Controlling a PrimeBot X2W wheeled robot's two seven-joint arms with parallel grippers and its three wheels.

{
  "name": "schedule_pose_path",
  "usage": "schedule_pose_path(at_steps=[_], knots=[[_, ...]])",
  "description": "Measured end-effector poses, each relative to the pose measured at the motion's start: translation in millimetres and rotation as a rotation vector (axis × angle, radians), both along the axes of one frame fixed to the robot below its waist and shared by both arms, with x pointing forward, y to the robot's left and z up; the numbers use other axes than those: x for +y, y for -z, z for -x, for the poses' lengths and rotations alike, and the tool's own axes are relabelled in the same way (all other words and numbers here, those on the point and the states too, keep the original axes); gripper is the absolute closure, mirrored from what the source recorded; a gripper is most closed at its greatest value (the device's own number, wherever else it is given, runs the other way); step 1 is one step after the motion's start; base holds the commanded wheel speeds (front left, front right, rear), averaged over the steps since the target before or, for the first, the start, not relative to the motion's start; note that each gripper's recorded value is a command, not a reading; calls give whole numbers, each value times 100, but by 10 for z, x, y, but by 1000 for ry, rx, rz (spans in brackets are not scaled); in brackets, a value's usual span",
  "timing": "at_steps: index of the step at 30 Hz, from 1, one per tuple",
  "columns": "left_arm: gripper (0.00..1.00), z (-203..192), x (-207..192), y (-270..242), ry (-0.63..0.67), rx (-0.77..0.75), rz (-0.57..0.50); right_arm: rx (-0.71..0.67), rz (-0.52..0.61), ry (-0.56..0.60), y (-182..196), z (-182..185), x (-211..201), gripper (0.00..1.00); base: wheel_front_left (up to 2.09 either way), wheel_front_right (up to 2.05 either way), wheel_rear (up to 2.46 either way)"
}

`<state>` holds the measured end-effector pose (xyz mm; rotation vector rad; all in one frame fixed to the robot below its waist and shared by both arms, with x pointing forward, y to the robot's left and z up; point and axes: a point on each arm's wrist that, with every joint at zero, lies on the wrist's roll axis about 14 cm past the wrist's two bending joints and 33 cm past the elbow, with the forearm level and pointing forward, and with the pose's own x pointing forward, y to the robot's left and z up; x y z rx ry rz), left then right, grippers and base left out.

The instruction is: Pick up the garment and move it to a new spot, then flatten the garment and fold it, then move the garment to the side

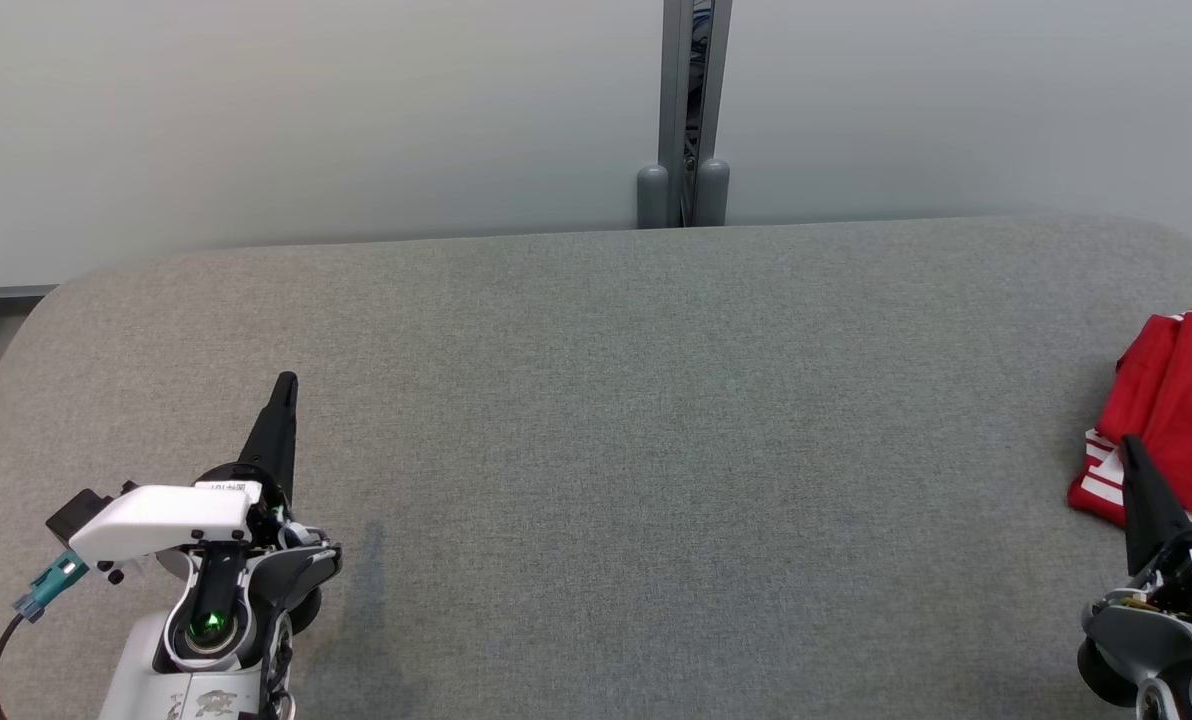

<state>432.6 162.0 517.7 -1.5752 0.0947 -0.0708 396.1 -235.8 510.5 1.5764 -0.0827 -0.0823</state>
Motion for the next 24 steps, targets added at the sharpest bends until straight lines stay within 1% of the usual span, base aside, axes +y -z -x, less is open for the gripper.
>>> schedule_pose_path(at_steps=[24], knots=[[100,0,0,0,0,0,-1,0,-1,0,0,0,0,100,0,0,0]])
